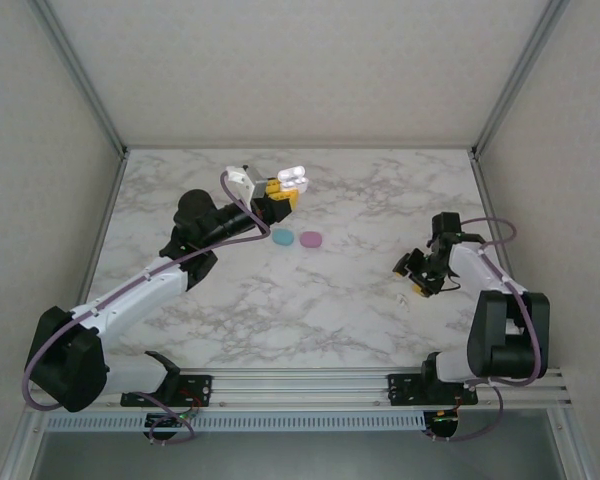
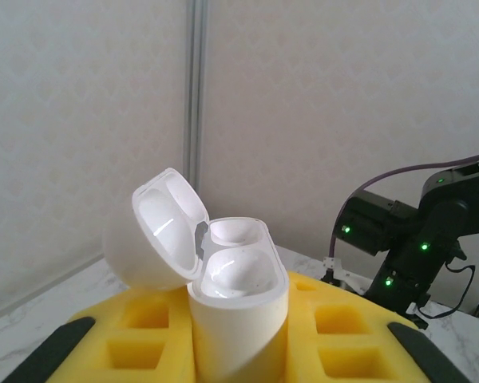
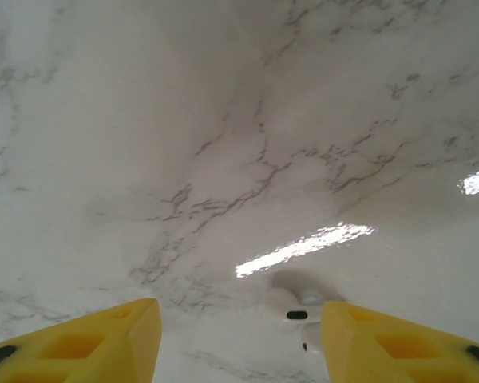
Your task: Insert wireless bluetooth earbuds into charging case
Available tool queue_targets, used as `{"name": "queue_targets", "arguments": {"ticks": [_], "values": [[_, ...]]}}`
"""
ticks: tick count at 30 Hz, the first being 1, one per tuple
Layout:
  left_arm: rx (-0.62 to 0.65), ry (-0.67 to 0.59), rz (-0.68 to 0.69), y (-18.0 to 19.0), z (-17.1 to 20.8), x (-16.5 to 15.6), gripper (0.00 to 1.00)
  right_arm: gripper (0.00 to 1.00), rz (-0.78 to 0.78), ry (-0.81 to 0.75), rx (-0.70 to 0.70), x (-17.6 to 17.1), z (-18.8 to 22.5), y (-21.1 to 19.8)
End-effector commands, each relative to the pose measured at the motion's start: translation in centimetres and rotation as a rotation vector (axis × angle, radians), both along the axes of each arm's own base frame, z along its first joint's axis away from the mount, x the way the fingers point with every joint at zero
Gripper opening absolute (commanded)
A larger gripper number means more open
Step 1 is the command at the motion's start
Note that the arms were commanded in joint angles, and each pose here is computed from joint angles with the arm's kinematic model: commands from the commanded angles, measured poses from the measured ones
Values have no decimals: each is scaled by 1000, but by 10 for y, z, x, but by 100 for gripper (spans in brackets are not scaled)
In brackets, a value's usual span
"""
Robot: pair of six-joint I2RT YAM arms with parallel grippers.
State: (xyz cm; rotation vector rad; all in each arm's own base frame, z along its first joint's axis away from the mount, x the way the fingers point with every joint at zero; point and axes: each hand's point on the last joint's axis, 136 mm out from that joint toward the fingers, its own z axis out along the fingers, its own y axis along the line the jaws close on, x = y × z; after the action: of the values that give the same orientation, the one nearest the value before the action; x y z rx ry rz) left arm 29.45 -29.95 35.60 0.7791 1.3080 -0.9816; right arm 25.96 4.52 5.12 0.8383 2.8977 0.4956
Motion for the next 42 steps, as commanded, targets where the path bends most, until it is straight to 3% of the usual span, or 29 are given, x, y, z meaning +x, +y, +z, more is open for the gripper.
{"name": "queue_targets", "arguments": {"ticks": [1,13,34,42], "values": [[-19,-21,-7,1,11,-5,0,58,1,18,-2,-2,-10,-1],[-7,-17,-7,-1,9,-3,0,61,-56,142,-6,-24,-39,0],[6,-16,-10,-2,6,-1,0,61,-32,189,-48,-63,-28,32],[8,-12,-12,-3,5,-1,0,55,-15,209,-201,-64,-29,12]]}}
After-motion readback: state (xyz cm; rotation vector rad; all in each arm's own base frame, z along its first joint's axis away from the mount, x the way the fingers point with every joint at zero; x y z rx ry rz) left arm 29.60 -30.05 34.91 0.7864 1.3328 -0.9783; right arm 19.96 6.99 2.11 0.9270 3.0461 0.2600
